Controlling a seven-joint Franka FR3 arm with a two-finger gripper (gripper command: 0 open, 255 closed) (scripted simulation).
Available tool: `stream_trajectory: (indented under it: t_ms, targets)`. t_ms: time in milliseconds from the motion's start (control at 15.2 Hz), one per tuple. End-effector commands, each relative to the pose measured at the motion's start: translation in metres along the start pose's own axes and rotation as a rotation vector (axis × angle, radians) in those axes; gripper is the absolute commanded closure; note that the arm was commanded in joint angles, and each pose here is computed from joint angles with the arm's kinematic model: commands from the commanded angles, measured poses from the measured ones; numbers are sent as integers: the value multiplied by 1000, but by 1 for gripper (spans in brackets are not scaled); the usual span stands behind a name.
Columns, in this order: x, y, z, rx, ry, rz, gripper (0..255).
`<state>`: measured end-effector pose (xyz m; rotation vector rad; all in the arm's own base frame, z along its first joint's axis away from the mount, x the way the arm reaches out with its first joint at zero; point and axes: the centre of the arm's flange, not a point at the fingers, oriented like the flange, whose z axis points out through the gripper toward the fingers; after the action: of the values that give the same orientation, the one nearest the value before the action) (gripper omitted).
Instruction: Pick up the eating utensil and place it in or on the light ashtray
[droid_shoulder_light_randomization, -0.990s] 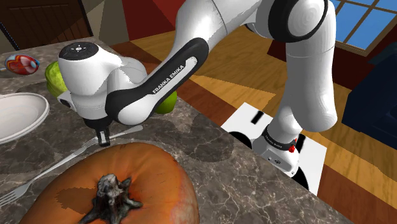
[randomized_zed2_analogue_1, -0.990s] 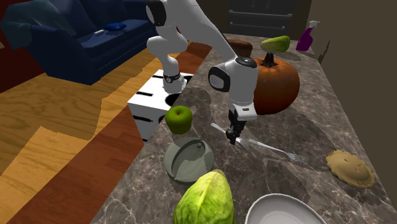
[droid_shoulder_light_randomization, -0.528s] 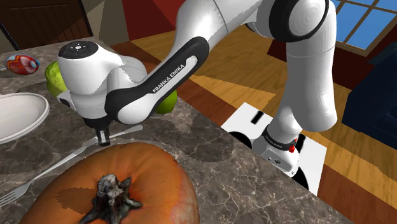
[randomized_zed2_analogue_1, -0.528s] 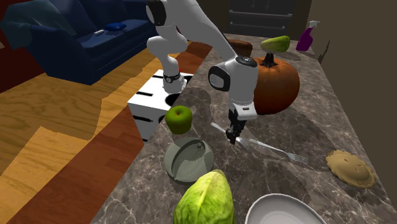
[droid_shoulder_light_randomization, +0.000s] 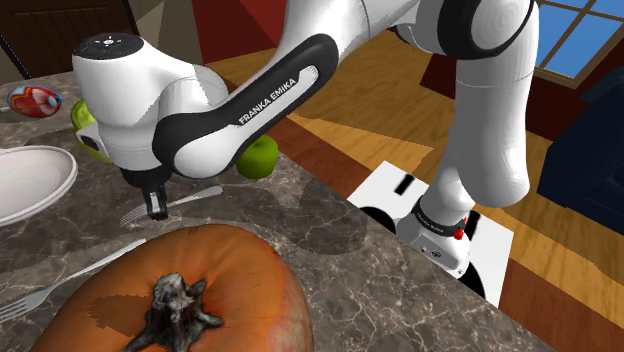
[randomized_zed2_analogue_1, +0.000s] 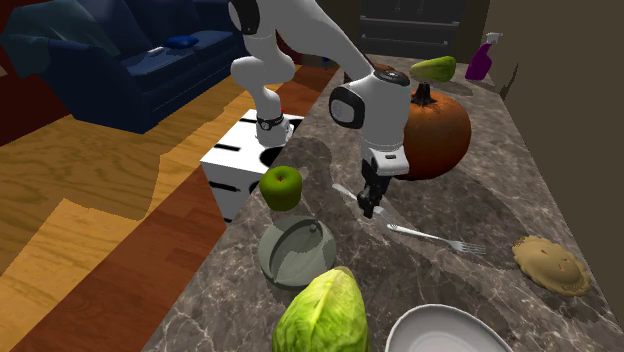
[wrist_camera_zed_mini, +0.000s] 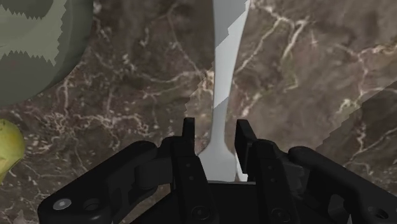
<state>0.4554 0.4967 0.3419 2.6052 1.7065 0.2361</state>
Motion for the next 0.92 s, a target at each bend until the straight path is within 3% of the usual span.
stream_trajectory:
  t_ms: [0, 660, 858]
  targets:
    - [1, 2, -11, 0, 0, 0, 255]
    - [7, 6, -59, 0, 0, 0, 255]
    - [-7, 43, -52, 0, 0, 0, 255]
